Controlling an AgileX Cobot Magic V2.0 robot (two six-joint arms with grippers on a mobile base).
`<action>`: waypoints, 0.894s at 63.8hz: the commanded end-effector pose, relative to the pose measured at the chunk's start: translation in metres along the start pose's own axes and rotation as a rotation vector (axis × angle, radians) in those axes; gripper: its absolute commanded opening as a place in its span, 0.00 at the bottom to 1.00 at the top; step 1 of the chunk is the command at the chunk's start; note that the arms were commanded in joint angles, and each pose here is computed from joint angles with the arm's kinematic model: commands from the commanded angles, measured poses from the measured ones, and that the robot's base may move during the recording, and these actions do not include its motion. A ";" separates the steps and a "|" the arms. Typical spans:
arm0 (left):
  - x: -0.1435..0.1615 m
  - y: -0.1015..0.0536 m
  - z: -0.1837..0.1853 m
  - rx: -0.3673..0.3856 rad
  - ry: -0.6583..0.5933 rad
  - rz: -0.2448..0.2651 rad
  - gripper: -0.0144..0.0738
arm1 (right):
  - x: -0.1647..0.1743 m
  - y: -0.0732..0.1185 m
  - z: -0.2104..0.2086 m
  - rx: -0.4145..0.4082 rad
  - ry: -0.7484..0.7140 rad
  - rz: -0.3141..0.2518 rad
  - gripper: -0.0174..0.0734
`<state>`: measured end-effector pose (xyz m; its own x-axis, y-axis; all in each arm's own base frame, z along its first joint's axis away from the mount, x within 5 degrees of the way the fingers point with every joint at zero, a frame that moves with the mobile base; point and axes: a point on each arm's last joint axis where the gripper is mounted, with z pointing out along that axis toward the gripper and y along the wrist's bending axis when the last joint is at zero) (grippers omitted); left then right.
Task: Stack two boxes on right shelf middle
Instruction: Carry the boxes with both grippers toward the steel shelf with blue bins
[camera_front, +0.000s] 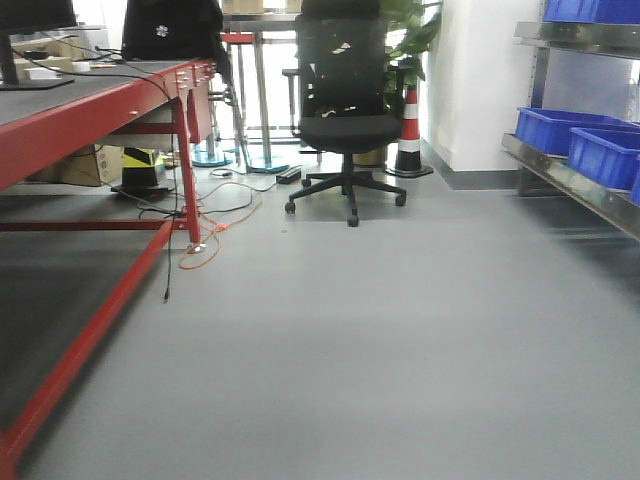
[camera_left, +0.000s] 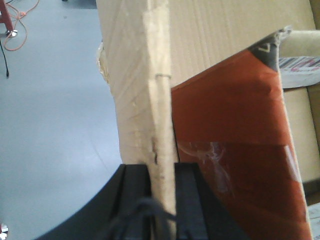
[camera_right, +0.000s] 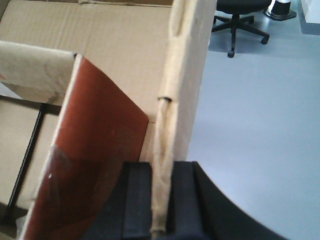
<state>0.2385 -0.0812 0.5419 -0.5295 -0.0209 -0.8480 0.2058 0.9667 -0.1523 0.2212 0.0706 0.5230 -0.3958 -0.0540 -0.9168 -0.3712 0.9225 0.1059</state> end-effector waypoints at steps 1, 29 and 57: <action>-0.006 0.003 -0.010 -0.019 -0.069 0.007 0.04 | -0.007 -0.003 -0.009 0.041 -0.072 -0.039 0.02; -0.006 0.003 -0.010 -0.019 -0.069 0.007 0.04 | -0.007 -0.003 -0.009 0.041 -0.072 -0.039 0.02; -0.006 0.003 -0.010 -0.019 -0.069 0.007 0.04 | -0.007 -0.003 -0.009 0.041 -0.072 -0.039 0.02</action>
<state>0.2386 -0.0809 0.5419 -0.5286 -0.0199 -0.8486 0.2035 0.9676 -0.1495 0.2211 0.0708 0.5231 -0.3960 -0.0531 -0.9167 -0.3723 0.9219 0.1074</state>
